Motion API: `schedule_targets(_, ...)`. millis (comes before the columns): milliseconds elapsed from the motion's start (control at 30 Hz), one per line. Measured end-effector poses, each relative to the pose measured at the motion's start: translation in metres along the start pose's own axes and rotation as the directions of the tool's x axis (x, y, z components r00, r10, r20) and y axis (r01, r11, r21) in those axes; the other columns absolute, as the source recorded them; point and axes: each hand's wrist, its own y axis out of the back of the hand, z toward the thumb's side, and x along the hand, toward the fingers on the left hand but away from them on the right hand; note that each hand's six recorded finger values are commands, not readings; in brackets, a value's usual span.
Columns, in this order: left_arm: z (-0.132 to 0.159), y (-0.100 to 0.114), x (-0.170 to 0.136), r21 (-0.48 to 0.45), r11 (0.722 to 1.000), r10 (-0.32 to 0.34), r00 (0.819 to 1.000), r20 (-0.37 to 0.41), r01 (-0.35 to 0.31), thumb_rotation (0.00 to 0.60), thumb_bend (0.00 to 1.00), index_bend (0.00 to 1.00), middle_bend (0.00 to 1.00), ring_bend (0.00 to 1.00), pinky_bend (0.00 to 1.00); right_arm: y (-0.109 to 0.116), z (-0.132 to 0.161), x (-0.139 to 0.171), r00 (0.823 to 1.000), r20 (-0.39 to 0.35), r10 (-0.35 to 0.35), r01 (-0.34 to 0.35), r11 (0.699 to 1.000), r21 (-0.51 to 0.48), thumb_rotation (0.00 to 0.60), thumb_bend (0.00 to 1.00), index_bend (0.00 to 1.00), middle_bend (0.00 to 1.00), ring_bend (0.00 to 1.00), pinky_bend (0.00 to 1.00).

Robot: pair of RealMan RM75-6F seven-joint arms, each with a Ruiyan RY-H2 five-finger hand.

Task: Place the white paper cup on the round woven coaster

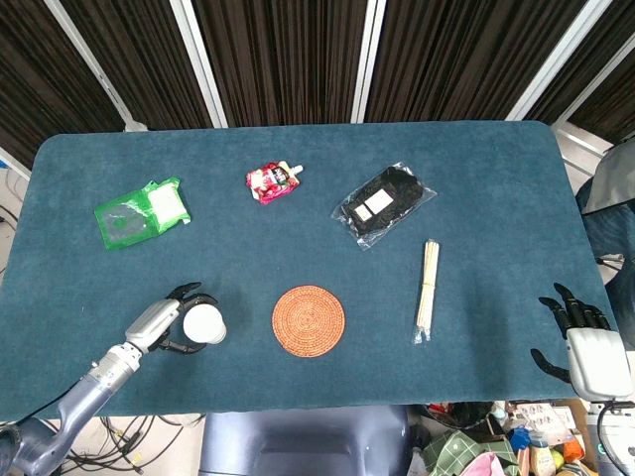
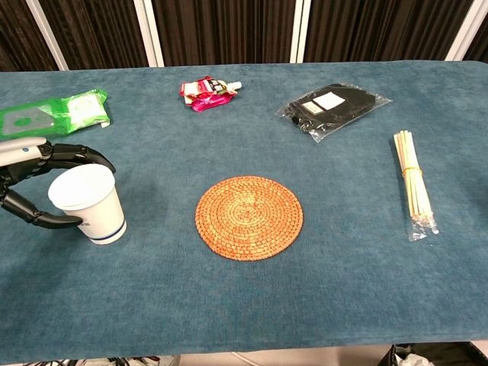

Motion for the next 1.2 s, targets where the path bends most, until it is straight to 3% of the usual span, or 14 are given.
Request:
schedule_targets(167,0.0004,-0.0007,-0.0001,0.007,1.000,-0.002,1.000,-0.001,0.002,0.600,0.28,0.27,0.32,0.00,0.00,-0.0005,-0.0001,0.0003,1.000,0.001,0.002,-0.002,1.000,-0.003,0.600,0.13,0.22,0.06,0.19,0.19)
schedule_targets(1200,-0.0009,0.0034,-0.0032,0.014,1.000,0.011,1.000,-0.006,-0.011,0.600,0.28,0.27,0.32,0.00,0.00,0.0005,-0.0004,0.0006,1.000,0.002,-0.001,0.001,1.000,-0.002,0.600,0.13,0.22,0.06,0.19,0.19)
